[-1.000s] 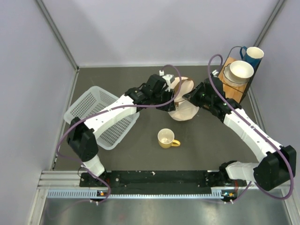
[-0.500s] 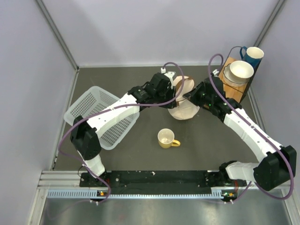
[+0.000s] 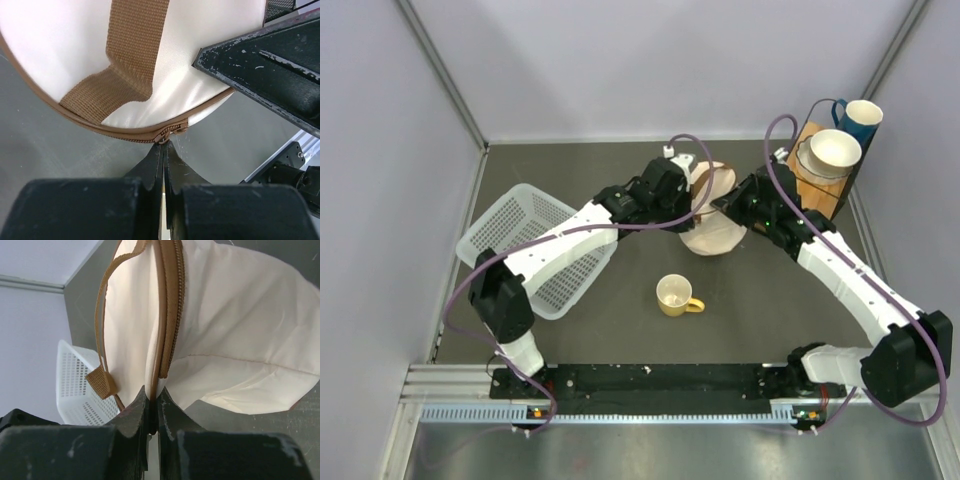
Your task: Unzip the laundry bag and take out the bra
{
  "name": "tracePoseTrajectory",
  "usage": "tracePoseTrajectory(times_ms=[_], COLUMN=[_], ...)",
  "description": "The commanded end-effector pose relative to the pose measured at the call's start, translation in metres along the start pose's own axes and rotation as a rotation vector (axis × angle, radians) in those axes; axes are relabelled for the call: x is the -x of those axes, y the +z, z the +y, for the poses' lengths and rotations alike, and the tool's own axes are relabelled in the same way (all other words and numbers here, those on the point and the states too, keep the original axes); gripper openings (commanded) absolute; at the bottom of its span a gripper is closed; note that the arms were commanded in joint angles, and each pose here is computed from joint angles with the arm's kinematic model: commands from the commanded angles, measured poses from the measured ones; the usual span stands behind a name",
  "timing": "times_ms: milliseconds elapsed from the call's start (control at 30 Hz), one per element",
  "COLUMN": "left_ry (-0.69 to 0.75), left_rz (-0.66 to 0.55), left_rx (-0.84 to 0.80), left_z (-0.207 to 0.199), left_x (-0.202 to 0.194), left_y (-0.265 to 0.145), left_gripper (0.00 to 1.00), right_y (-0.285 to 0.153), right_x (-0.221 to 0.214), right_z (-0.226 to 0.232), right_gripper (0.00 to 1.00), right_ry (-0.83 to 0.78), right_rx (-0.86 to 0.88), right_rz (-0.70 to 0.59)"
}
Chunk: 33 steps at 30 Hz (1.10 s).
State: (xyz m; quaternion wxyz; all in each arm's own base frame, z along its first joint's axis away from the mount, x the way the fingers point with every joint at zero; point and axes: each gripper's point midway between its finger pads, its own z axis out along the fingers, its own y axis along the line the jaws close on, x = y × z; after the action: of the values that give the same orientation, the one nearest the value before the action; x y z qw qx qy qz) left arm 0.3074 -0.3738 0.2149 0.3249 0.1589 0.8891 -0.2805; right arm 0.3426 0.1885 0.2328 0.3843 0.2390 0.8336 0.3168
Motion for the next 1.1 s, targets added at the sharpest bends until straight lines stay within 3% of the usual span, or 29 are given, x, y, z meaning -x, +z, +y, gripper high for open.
tracePoseTrajectory(times_ms=[0, 600, 733, 800, 933, 1067], left_ry=[-0.006, -0.101, -0.022, 0.033, 0.1, 0.07], left_rz=[-0.136, -0.131, -0.12, -0.144, -0.157, -0.153], left_rx=[0.016, -0.117, -0.155, -0.115, -0.083, -0.071], left_z=[0.012, 0.084, 0.071, 0.063, 0.042, 0.032], left_x=[0.035, 0.043, 0.037, 0.032, 0.018, 0.006], left_y=[-0.037, -0.064, -0.074, -0.08, -0.09, -0.088], left_gripper=[0.0, 0.0, 0.01, 0.13, 0.49, 0.62], right_y=[-0.016, -0.047, -0.049, -0.048, -0.041, -0.033], right_x=[0.012, -0.019, -0.017, -0.013, -0.008, -0.003], right_z=[0.025, 0.014, 0.014, 0.015, 0.023, 0.027], right_gripper=[0.0, 0.0, 0.0, 0.0, 0.0, 0.0], right_ry=[-0.025, -0.156, -0.129, -0.096, -0.067, -0.054], right_rx=[0.1, 0.224, 0.191, 0.165, 0.149, 0.137], right_rz=[-0.048, 0.025, 0.03, 0.03, 0.037, 0.035])
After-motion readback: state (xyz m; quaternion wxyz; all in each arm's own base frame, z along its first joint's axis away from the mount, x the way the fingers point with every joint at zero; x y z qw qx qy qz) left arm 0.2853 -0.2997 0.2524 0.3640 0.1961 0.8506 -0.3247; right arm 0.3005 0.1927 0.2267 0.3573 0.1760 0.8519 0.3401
